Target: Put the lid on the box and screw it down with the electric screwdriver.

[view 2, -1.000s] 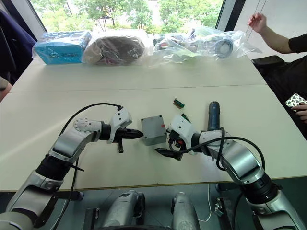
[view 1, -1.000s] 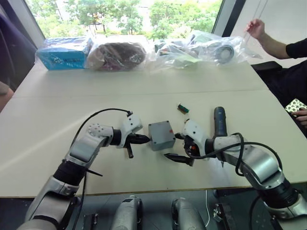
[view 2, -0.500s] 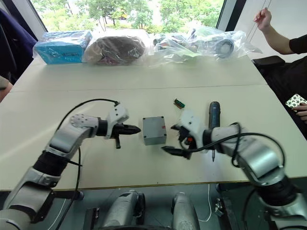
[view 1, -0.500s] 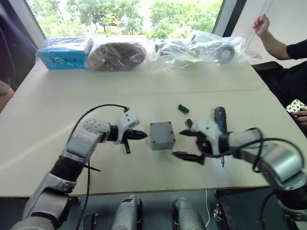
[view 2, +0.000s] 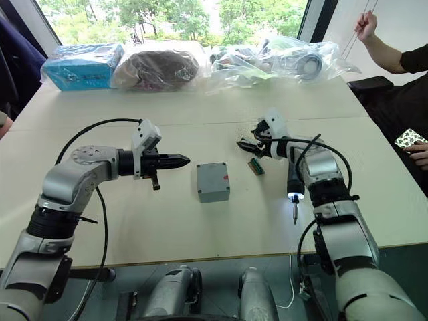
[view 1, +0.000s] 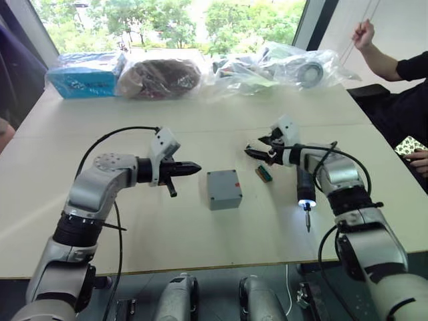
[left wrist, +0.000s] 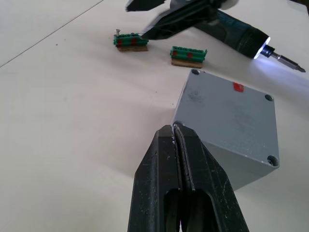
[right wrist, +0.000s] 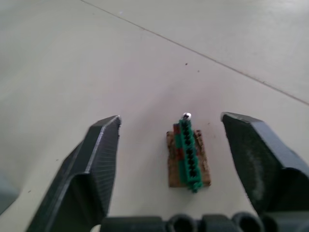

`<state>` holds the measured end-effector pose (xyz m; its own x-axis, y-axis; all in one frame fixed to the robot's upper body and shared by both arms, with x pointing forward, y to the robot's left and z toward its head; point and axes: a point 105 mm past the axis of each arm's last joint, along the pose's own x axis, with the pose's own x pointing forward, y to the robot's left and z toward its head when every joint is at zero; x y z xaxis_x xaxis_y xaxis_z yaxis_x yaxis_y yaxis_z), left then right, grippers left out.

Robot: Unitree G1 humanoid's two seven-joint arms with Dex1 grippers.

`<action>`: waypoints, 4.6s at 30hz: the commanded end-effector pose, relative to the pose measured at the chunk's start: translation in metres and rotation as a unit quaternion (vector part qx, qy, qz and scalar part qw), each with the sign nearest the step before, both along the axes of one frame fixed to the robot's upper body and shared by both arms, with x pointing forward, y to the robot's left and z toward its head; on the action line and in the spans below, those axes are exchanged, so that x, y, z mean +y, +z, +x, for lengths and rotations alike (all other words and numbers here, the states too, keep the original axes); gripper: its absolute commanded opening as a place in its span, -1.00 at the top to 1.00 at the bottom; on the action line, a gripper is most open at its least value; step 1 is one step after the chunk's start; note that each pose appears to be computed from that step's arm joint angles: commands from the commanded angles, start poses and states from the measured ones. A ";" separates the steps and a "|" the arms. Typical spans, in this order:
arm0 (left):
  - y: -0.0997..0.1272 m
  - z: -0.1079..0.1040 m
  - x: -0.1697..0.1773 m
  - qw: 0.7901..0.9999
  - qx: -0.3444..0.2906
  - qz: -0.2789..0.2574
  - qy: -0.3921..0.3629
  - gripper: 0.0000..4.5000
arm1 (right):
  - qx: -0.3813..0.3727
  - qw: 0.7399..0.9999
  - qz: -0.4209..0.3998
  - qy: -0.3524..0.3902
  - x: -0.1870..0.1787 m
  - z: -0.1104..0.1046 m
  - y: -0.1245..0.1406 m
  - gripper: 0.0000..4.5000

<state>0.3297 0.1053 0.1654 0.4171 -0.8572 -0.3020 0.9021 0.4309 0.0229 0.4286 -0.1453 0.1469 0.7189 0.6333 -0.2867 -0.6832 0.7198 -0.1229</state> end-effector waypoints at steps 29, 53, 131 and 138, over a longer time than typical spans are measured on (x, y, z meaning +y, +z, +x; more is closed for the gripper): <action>0.006 -0.002 -0.002 1.000 -0.017 -0.003 0.006 1.00 | -0.022 1.000 0.004 -0.002 0.018 0.022 0.001 0.95; 0.016 -0.031 0.003 0.997 0.000 0.025 -0.071 1.00 | -0.132 0.978 0.038 0.157 0.041 -0.088 0.059 0.95; 0.024 -0.047 -0.043 0.977 -0.057 0.023 -0.202 1.00 | 0.390 0.899 -0.008 -0.198 -0.093 -0.100 0.013 -0.99; 0.023 -0.049 -0.043 0.979 -0.054 0.020 -0.193 1.00 | 0.426 0.874 -0.054 -0.225 -0.098 -0.098 -0.008 -0.99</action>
